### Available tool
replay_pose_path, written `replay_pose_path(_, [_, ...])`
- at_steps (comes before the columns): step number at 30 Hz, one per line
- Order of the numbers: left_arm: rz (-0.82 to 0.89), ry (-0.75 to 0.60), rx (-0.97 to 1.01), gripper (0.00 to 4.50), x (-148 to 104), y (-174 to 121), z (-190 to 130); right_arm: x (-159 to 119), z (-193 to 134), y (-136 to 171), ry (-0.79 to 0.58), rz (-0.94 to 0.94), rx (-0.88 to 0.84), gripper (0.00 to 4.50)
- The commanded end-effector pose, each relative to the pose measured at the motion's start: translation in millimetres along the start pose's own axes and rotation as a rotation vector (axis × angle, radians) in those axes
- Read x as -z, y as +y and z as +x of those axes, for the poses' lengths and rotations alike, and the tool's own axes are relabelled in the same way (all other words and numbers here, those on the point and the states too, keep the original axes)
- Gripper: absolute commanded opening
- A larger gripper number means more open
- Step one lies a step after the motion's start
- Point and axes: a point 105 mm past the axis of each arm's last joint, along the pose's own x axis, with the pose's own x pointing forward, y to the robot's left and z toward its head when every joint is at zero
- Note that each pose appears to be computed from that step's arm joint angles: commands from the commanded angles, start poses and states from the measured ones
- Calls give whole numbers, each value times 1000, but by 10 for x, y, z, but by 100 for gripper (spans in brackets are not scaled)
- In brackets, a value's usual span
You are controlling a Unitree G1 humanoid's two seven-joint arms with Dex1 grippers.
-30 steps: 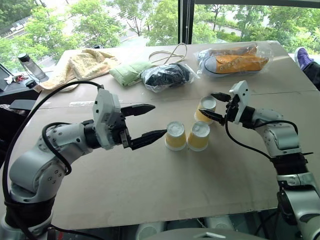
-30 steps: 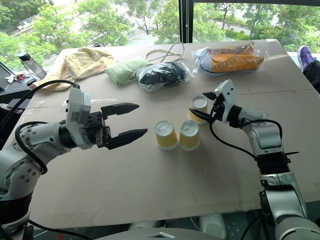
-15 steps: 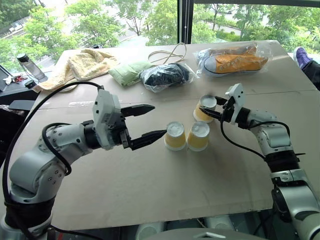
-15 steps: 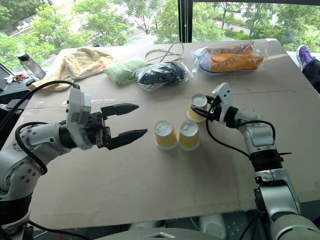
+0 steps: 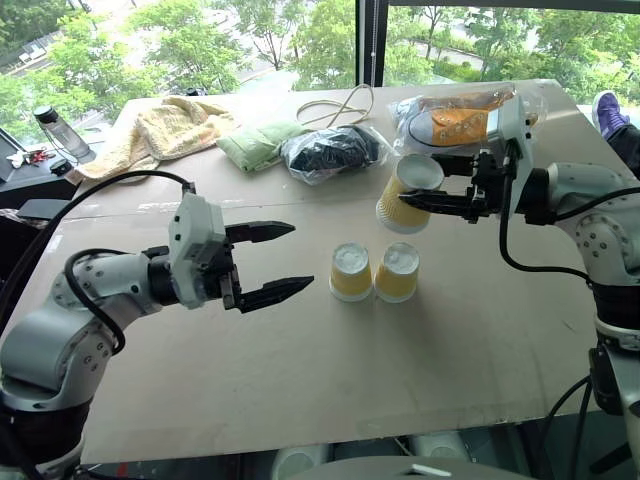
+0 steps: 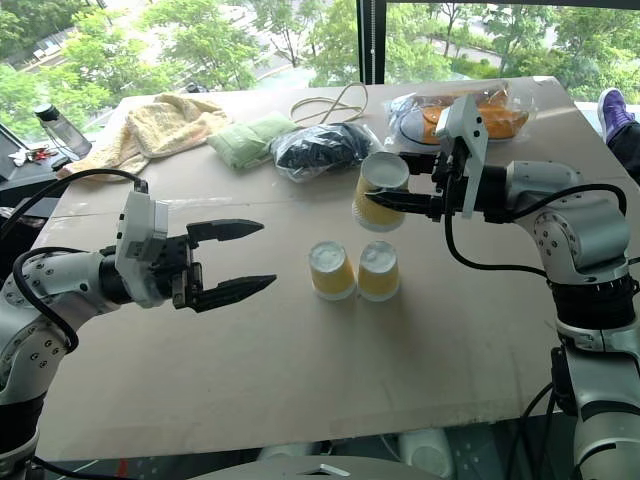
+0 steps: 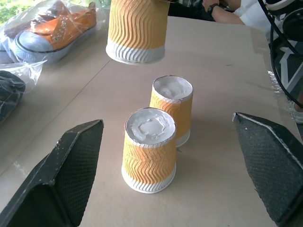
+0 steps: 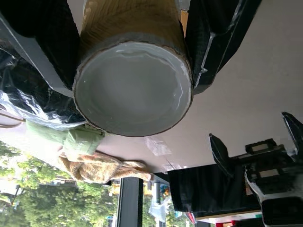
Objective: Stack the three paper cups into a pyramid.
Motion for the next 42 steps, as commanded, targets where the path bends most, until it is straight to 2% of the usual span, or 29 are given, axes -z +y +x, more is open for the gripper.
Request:
replay_pose_path(1, [60, -16, 7, 450, -111, 7, -27, -76, 60, 191, 12, -17, -84, 221])
replay_pose_path(11, [62, -29, 20, 450, -126, -7, -10, 66, 206, 281, 56, -14, -115, 221])
replay_pose_path(23, [56, -31, 13, 450, -111, -23, 6, 179, 239, 213, 78, -16, -88, 221])
replay_pose_path(24, [57, -31, 12, 450, -110, -23, 6, 181, 237, 219, 78, -12, -92, 322])
replay_pose_path(27, [57, -28, 11, 450, -105, -22, 2, 182, 228, 230, 78, -5, -97, 447])
replay_pose_path(35, [59, -26, 12, 450, -99, -16, 0, 133, 171, 255, 61, 8, -107, 447])
replay_pose_path(42, [26, -35, 5, 450, -30, -48, 3, 142, -189, 254, 85, 50, -70, 447])
